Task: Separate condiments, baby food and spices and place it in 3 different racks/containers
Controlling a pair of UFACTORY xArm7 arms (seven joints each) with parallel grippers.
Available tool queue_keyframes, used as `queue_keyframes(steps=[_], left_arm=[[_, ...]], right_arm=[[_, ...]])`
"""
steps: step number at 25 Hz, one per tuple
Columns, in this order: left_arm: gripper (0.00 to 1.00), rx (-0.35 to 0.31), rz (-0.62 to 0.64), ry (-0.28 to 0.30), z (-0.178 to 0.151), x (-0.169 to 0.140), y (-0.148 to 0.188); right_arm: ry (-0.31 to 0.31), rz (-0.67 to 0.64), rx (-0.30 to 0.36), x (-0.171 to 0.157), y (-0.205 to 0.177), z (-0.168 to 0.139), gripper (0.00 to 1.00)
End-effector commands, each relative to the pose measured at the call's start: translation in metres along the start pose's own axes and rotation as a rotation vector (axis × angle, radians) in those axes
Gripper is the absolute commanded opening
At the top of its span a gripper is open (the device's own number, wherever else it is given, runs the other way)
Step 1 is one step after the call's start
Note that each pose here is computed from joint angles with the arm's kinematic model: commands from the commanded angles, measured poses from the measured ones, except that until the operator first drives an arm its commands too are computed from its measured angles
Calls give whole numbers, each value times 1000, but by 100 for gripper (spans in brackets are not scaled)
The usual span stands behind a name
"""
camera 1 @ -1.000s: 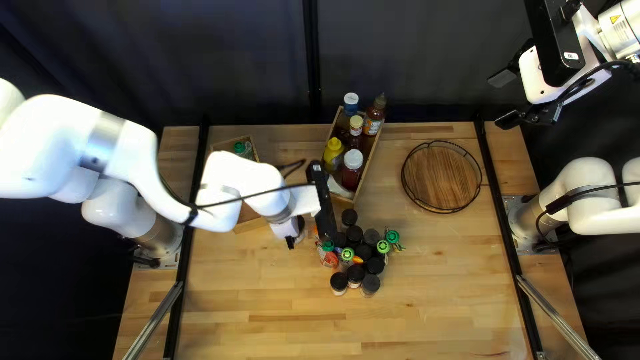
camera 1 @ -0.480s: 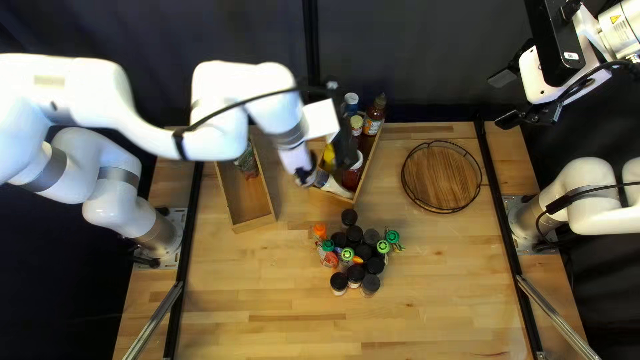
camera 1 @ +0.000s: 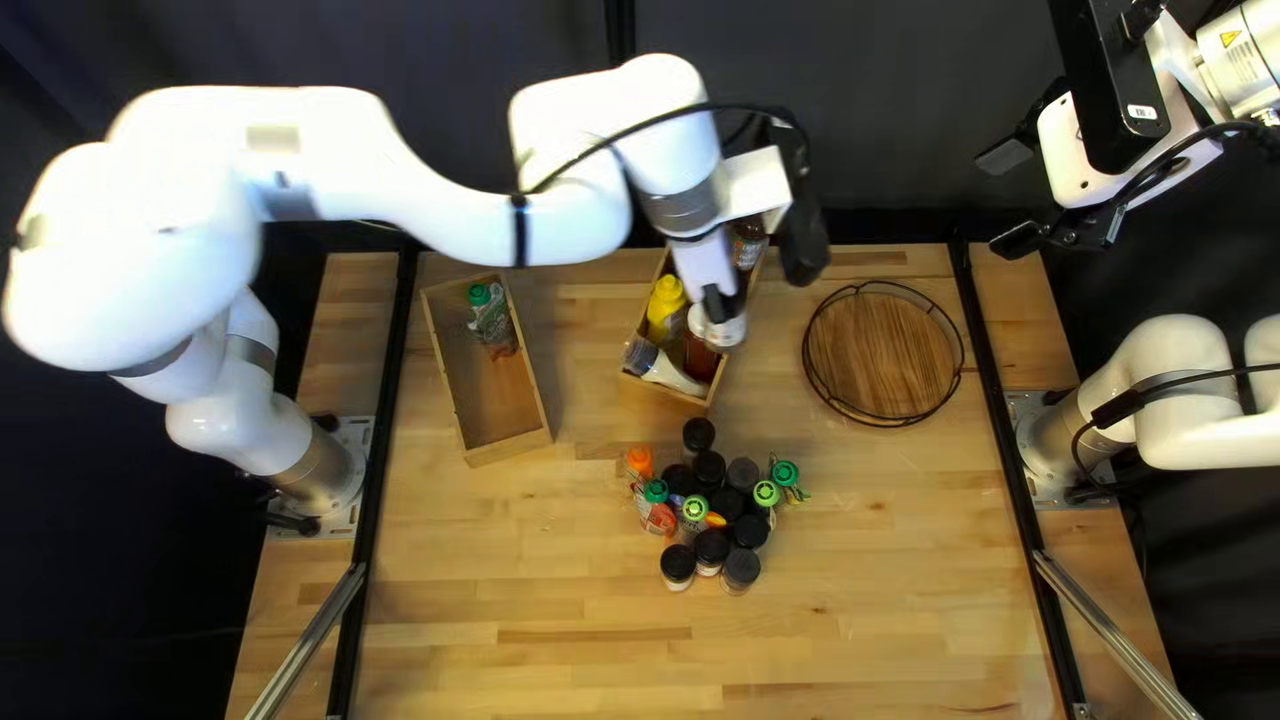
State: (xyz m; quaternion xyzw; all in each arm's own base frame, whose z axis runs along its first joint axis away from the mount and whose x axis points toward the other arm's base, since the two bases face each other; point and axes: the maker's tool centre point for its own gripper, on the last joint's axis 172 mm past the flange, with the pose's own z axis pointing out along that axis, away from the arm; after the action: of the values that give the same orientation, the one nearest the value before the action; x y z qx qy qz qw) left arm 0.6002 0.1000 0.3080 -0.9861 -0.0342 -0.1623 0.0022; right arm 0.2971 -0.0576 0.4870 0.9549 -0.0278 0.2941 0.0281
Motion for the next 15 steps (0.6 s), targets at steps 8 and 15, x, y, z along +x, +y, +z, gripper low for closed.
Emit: queue_keyframes(steps=[8,15], left_arm=[[0,-58,-7,93,63,58,-18],[0,-54,5,69,98,80,-18]], right_arm=[[0,0,0,0,0,0,100],[0,0,0,0,0,0,100]])
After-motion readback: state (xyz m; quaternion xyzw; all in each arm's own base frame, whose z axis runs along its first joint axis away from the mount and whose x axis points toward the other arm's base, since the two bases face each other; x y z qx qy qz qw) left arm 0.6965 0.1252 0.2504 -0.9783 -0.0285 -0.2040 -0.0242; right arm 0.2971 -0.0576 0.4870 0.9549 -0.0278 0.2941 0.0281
